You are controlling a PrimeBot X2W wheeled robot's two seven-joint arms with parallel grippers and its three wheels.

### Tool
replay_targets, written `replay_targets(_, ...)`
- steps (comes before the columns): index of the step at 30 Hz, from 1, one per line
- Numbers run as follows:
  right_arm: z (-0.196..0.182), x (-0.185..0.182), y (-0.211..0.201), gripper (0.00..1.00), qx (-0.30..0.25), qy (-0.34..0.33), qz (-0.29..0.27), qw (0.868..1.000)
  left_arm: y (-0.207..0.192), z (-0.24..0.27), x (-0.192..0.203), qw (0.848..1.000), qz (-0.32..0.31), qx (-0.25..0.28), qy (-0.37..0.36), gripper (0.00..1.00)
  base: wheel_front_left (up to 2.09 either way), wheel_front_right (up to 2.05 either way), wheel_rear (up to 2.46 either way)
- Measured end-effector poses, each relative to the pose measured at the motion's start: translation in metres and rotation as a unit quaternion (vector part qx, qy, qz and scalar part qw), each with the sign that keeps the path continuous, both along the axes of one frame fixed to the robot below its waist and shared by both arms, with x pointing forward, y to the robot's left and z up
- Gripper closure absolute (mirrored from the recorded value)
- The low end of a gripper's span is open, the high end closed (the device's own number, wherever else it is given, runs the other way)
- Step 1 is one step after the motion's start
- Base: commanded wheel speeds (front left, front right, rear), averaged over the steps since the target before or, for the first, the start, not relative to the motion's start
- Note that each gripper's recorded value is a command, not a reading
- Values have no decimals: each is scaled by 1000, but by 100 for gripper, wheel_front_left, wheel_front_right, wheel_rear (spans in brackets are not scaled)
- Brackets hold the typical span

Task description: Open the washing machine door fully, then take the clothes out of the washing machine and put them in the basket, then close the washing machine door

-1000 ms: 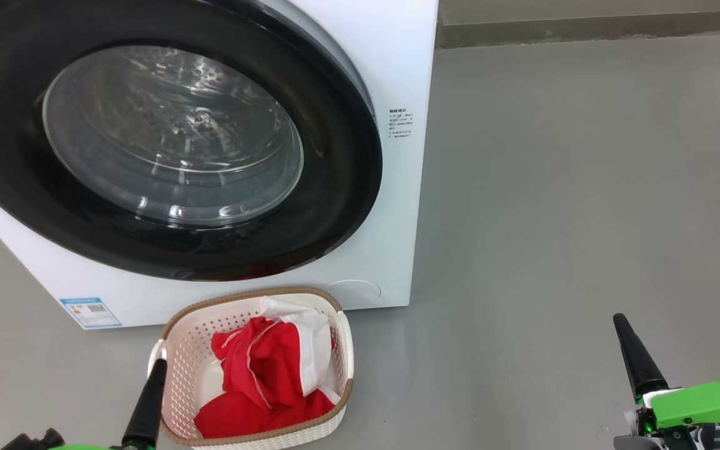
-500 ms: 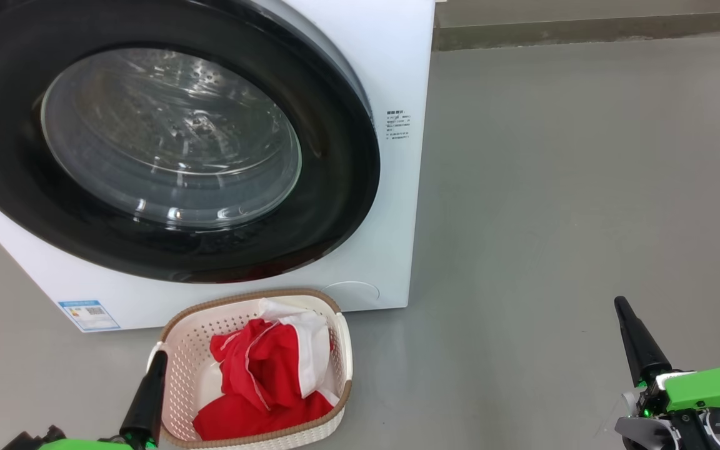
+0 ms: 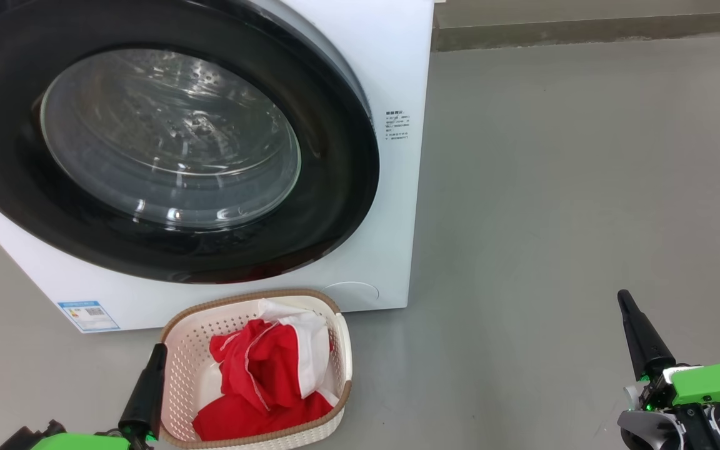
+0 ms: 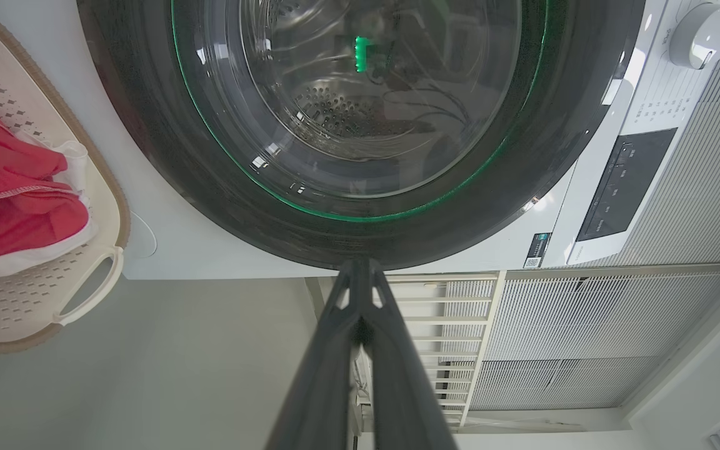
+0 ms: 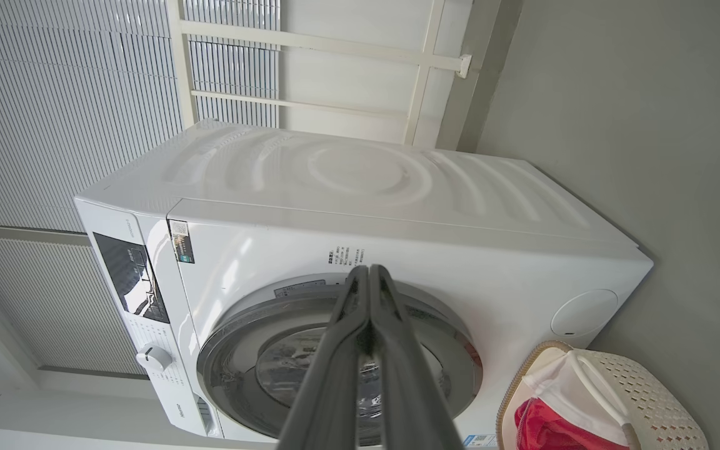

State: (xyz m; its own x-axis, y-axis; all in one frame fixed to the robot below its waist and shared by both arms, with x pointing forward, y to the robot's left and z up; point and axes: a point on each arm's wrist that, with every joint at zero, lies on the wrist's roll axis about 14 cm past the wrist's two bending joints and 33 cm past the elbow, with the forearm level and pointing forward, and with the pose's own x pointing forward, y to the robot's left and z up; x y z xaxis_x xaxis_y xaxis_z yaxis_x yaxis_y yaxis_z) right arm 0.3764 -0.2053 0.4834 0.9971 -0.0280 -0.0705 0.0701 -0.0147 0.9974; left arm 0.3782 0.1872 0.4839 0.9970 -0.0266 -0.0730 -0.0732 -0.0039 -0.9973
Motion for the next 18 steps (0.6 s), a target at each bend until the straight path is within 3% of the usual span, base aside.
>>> replay_targets(18, 0, 0, -1, 100, 0, 0, 0, 1000, 1, 0, 0, 1000, 1, 0, 0, 100, 0, 0, 0)
